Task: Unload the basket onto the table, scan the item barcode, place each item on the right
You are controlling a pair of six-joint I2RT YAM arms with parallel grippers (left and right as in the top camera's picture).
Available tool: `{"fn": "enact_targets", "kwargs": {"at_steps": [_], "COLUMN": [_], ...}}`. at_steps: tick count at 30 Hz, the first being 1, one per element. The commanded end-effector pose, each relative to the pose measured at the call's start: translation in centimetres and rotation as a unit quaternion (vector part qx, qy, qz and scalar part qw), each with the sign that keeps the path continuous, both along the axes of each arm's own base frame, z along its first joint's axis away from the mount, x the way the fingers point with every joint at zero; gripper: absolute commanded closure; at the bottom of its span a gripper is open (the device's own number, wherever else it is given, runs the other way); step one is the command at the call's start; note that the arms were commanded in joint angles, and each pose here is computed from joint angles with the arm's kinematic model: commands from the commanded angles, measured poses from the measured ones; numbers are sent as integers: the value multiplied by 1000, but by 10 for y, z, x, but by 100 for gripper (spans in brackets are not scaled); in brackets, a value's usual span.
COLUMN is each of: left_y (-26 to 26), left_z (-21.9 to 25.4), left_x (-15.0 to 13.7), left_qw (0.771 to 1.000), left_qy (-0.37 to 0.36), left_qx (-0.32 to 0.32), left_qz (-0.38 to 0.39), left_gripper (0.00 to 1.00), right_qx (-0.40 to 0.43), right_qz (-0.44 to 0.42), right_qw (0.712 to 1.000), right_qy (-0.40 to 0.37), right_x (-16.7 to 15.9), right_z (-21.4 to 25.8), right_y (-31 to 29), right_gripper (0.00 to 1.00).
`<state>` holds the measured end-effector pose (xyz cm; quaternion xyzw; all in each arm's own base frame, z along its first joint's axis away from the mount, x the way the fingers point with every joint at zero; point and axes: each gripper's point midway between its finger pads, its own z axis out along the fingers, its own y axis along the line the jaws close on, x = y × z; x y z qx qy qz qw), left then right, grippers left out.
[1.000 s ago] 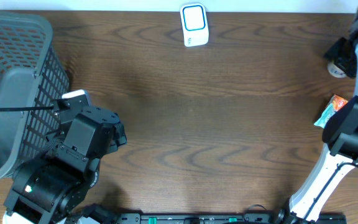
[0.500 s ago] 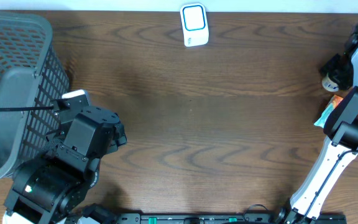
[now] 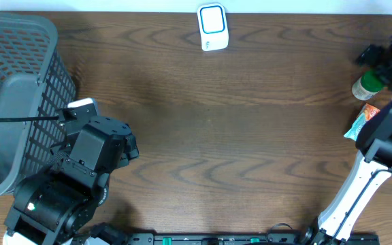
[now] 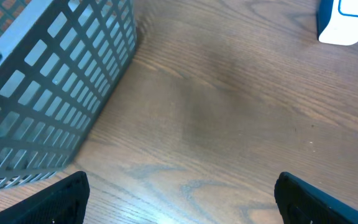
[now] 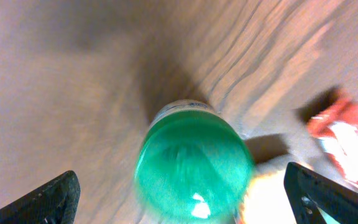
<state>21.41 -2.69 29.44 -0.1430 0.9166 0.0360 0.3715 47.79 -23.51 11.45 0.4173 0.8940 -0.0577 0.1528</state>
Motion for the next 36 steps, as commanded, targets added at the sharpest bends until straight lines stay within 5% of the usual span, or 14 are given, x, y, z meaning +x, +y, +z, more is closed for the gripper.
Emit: {"fn": "enact_targets", "kwargs": {"at_steps": [1, 14, 23, 36], "left_y": [3, 3, 3, 3], "left_z": [3, 3, 3, 3], "left_x": [0, 0, 0, 0], "left_qw": [1000, 1000, 1000, 1000], "left_qy": [-4, -5, -5, -5], "left_qx": [6, 7, 7, 7], "left_qz": [4, 4, 4, 4], "left_gripper": [4, 5, 5, 5], "right_qx": [-28, -33, -17, -88], "right_qz": [15, 157, 153, 241], "right_qw": [995, 965, 968, 930], "right_qy": [-98, -208, -197, -263], "right_x": [-3, -84, -185, -238], "right_z": [105, 261, 295, 342], "right_y": [13, 117, 153, 178], "right_gripper": [1, 1, 1, 1]}}
